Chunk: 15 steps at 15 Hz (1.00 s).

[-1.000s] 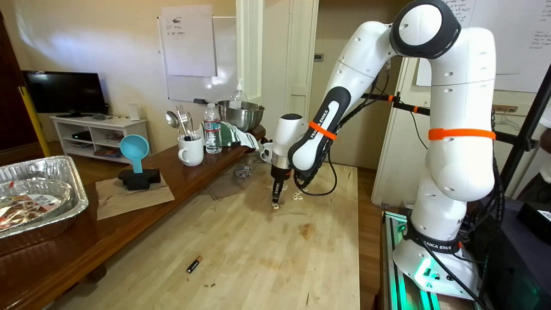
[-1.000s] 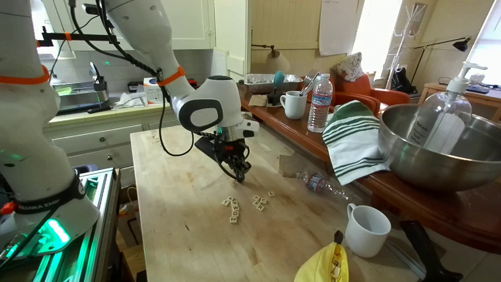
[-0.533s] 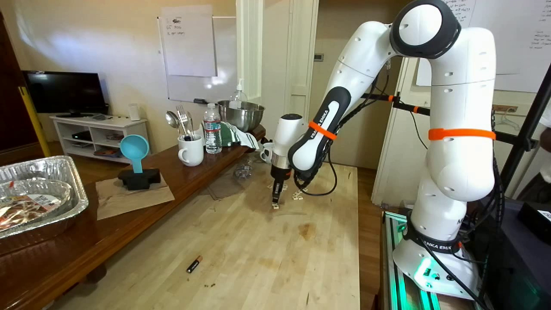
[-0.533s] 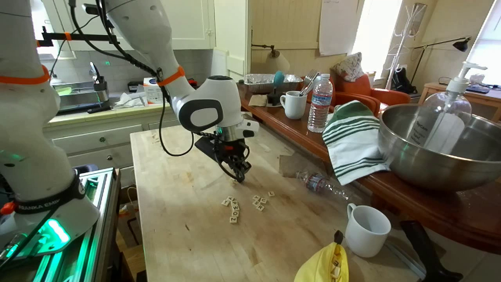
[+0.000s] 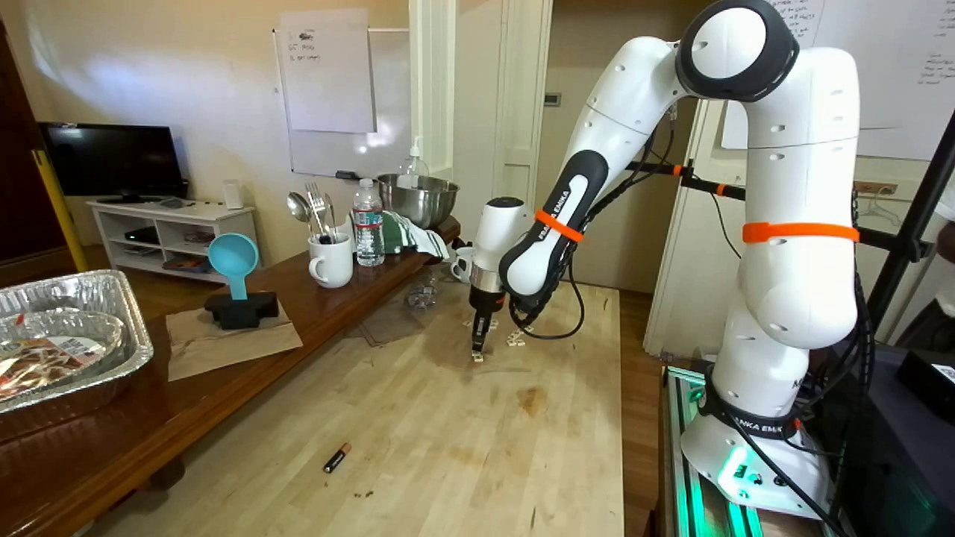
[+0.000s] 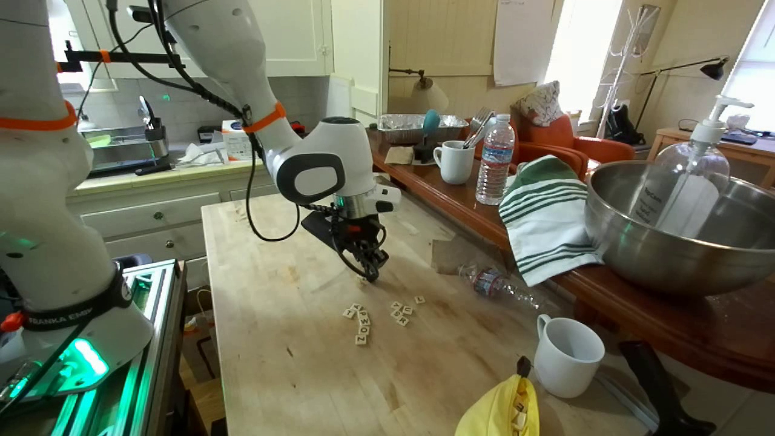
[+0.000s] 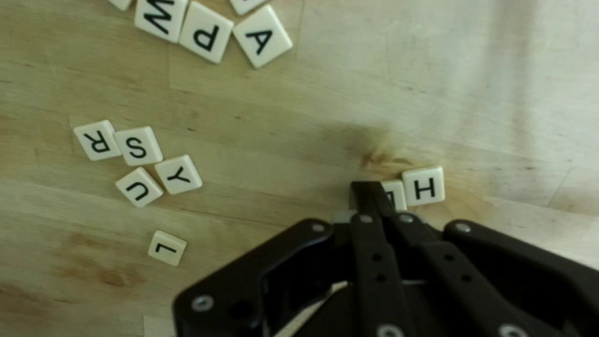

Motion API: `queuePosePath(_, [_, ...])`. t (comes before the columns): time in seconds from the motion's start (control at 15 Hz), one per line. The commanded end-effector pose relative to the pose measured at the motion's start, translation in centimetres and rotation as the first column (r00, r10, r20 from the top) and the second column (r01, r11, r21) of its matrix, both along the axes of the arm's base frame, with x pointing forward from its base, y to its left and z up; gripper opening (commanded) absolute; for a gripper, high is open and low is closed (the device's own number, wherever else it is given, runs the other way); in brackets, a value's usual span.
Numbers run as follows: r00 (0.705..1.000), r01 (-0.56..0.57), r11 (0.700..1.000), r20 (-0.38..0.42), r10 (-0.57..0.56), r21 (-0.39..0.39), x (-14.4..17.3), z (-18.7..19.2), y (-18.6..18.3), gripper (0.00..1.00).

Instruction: Use the tile letters to spell the word hey

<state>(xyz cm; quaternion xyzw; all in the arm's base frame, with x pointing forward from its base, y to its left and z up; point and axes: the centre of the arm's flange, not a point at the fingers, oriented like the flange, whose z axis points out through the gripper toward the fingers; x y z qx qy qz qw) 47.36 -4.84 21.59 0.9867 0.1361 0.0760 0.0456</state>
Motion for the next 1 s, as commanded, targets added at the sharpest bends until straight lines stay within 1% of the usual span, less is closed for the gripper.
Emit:
queuePosePath(0.0, [0.999, -0.01, 1.0, -0.044, 0.01, 0.003, -1.04, -1.81, 0.75, 0.0])
queuePosePath(0.47, [0.999, -0.022, 1.0, -0.047, 0.023, 0.003, -1.34, -1.88, 1.04, 0.0])
queuePosePath(0.93, [0.999, 0.005, 1.0, -0.048, -0.005, 0.008, -1.4, -1.84, 1.2, 0.0])
